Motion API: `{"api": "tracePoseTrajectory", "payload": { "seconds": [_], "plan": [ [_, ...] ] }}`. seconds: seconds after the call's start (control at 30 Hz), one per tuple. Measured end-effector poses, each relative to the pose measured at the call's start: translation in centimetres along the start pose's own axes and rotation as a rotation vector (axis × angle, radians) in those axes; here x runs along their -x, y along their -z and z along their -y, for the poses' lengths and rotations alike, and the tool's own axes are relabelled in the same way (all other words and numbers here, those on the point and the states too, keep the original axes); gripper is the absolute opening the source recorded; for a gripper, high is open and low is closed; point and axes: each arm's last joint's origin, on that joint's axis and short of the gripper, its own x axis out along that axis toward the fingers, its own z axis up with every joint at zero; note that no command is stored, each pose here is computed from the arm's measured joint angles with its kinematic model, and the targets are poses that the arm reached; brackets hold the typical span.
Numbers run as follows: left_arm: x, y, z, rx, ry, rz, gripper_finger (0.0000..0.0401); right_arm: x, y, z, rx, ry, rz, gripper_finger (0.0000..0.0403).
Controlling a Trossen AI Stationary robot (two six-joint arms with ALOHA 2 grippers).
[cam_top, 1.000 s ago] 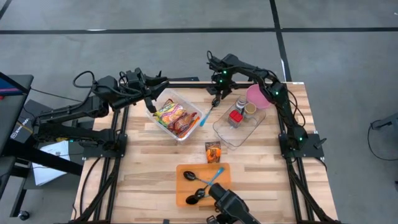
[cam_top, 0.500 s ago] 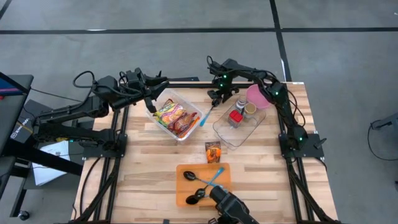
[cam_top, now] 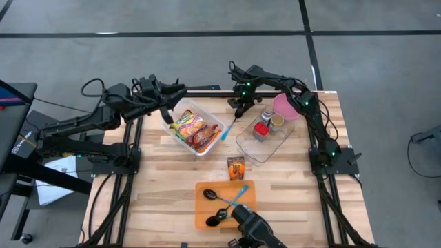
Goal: Pick & Place Food Item
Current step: Put the black spoon into the orange bin
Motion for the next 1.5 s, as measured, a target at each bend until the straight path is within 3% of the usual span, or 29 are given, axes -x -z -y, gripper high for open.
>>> {"api": "tracePoseTrajectory", "payload": {
  "seconds": [0.23,0.53,1.1,1.5],
  "plan": [
    [0.0,0.0,0.0,0.000,-0.001,0.000,0.0104,0.0,0.0,0.0,0.006,0.000,0.001,0.0104],
    [0.0,0.0,0.0,0.000,-0.004,0.000,0.0104,0.0,0.3,0.0,0.036,-0.024,-0.035,0.0010],
    [0.0,0.0,0.0,0.000,-0.003,0.000,0.0104,2.6,1.2,-0.9,0.081,-0.016,0.008,0.0001],
    [0.0,0.0,0.0,0.002,-0.003,0.000,0.0104,5.8,3.1,-4.3,0.216,-0.043,0.101,0.0000]
  ]
}}
